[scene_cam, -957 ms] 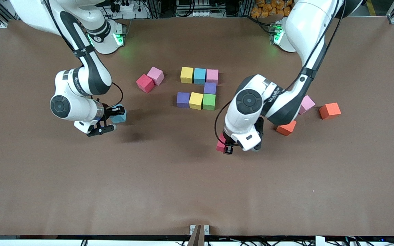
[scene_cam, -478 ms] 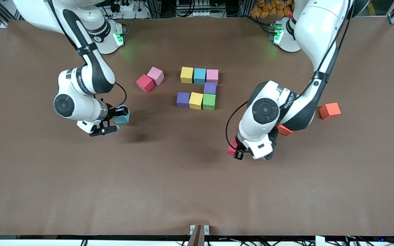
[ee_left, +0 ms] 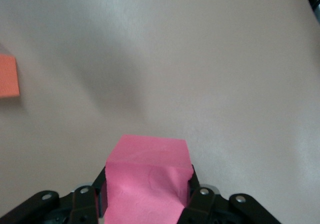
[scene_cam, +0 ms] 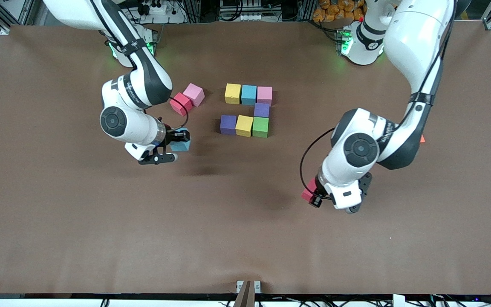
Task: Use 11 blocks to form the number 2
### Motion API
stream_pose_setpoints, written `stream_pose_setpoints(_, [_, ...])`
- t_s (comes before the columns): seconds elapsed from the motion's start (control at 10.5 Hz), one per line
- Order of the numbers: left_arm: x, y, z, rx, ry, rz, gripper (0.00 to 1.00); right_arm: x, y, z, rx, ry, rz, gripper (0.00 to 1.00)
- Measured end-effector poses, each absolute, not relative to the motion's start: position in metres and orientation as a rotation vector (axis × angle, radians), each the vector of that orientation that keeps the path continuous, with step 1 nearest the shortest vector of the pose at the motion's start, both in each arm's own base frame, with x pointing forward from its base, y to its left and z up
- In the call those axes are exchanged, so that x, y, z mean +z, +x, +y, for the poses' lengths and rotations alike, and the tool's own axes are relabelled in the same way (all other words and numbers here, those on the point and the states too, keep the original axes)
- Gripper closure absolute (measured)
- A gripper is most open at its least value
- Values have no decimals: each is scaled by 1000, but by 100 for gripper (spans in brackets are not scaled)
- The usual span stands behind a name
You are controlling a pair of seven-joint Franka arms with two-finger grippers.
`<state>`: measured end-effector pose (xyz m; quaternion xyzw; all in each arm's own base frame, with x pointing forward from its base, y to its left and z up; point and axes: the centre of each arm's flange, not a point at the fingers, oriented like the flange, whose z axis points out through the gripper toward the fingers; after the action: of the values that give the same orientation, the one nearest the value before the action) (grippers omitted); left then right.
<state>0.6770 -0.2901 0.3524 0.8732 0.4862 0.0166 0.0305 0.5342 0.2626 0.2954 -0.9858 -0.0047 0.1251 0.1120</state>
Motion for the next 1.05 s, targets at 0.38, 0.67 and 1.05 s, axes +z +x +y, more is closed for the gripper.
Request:
stream_pose_setpoints(0.38, [379,685,-243,25,2807,1351,41,286,552,304,361,-2857,145,45])
stream_pose_setpoints(0.67, [397,695,-204,-17,2787,1316,41,267,557,330,354,-2845,189,45])
stream_pose_setpoints(1.05, [398,694,-187,-71,2814,1315,41,243,553,349,352,-2846,267,45])
